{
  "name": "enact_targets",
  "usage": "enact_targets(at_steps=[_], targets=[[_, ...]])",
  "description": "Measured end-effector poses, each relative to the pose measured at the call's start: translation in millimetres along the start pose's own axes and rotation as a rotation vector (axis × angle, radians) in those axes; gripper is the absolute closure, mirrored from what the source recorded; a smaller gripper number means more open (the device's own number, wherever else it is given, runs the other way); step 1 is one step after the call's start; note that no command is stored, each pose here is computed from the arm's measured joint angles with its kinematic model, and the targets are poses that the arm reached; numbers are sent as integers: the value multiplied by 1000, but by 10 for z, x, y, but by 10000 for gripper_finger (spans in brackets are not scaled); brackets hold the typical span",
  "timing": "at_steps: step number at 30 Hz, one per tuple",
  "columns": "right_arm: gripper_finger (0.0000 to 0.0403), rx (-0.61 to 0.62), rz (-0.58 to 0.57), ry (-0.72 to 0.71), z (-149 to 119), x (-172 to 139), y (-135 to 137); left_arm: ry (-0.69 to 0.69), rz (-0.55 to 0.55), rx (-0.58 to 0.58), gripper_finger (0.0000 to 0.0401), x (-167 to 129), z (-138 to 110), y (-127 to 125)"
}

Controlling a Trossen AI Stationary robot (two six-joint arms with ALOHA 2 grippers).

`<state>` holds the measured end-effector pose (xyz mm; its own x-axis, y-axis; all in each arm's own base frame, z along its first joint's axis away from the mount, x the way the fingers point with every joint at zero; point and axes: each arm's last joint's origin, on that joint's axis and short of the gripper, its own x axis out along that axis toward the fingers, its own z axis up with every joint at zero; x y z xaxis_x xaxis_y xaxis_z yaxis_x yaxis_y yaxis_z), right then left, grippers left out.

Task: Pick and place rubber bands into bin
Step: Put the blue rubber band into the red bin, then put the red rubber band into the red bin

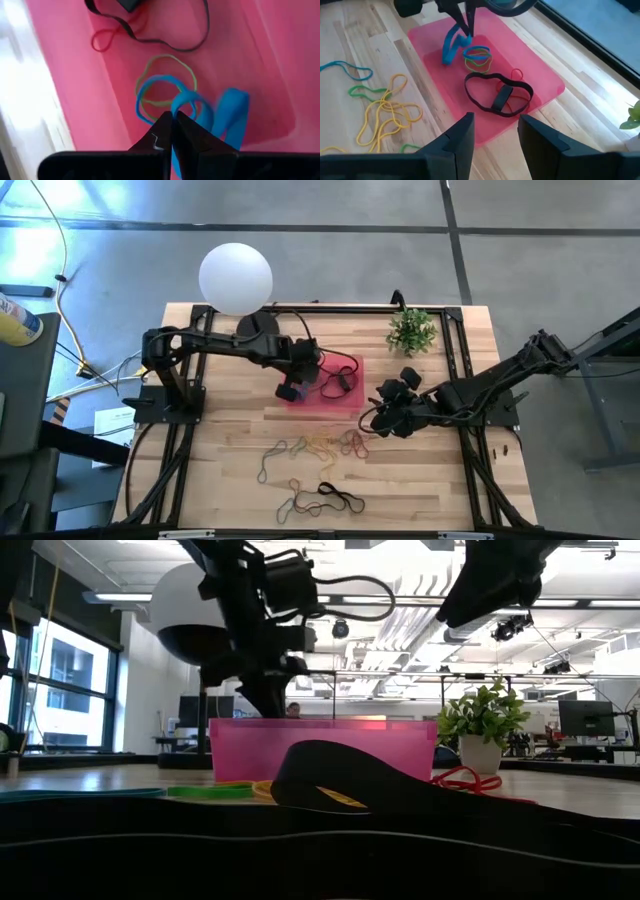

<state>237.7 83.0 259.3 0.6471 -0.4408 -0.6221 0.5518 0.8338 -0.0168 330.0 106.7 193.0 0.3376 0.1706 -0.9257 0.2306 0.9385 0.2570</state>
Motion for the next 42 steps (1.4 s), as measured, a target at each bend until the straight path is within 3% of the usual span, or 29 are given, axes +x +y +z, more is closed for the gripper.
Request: enact_targets(at_steps=[7, 18, 24, 26, 32, 36, 42], targets=[[261, 16, 9, -14, 15, 0, 12, -28, 64, -28, 374, -32, 33, 37], [260, 22, 24, -6, 16, 0, 20, -79, 22, -28, 244, -60, 55, 30], [261, -15, 209, 170, -64, -13, 107, -181, -44, -52, 194, -303, 119, 21], [261, -67, 240, 236, -155, -23, 164, -222, -47, -48, 188, -458, 176, -9], [260, -158, 152, 278, -432, 95, 366, -359, -40, 18, 194, -976, 349, -314], [261, -230, 214, 316, -620, 298, 609, -439, -24, 57, 205, -1302, 398, -587], [261, -342, 304, 457, -924, 595, 813, -483, 102, 85, 218, -1674, 362, -870]])
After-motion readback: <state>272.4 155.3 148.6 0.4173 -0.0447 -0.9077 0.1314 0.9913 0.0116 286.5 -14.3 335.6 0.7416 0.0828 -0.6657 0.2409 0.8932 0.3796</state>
